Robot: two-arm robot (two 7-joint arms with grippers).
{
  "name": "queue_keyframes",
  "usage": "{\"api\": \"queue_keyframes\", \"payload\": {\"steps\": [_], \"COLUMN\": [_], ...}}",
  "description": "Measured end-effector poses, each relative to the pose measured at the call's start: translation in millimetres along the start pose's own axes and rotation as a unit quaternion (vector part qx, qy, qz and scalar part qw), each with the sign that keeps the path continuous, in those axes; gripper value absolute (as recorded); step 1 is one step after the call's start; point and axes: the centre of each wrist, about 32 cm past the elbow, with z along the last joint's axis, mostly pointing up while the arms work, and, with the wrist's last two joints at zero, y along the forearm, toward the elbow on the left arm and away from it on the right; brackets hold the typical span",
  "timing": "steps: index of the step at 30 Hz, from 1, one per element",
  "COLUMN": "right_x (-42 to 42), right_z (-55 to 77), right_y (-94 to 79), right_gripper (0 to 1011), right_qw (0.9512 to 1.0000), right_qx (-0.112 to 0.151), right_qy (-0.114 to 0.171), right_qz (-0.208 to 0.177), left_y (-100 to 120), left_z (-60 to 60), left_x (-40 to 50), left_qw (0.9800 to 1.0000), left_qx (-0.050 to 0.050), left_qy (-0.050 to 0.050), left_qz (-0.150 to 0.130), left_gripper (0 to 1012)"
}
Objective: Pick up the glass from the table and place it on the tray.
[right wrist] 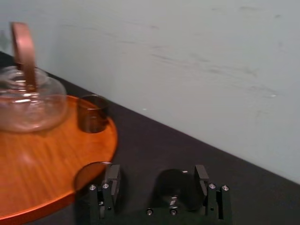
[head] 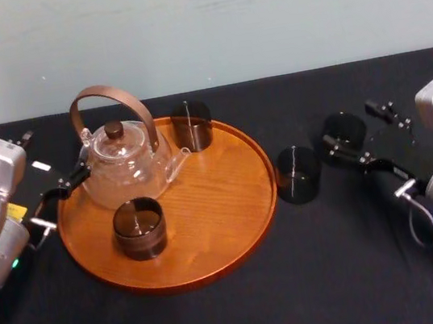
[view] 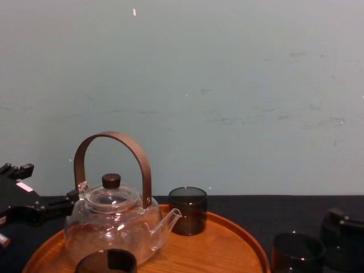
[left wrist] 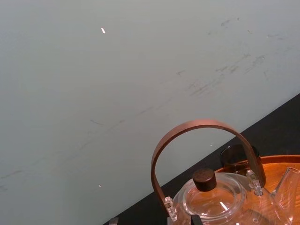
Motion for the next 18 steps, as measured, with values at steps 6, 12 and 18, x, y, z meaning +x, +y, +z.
{"api": "queue_keyframes", "payload": {"steps": [6,12,18], "right_x": [-13.4,-24.3,-30.9], "right_z": [-1.9,-5.2,-8.8], "right_y": [-3.5,-1.3,3.2], "right_gripper": [1002,1002,1002], "right_qw": [0.9994,0.9981,0.9965], "right_qx": [-0.004,-0.011,-0.021], "right_qy": [0.016,0.03,0.043], "right_qz": [0.03,0.053,0.069], "left_y": [0,0,0], "left_z": [0.0,0.0,0.0], "left_x": [0.0,0.0,0.0], "left_qw": [1.0,1.0,1.0], "left_qx": [0.0,0.0,0.0], "left_qy": [0.0,0.0,0.0], "left_qz": [0.0,0.0,0.0], "left_gripper": [1001,1001,1001]}}
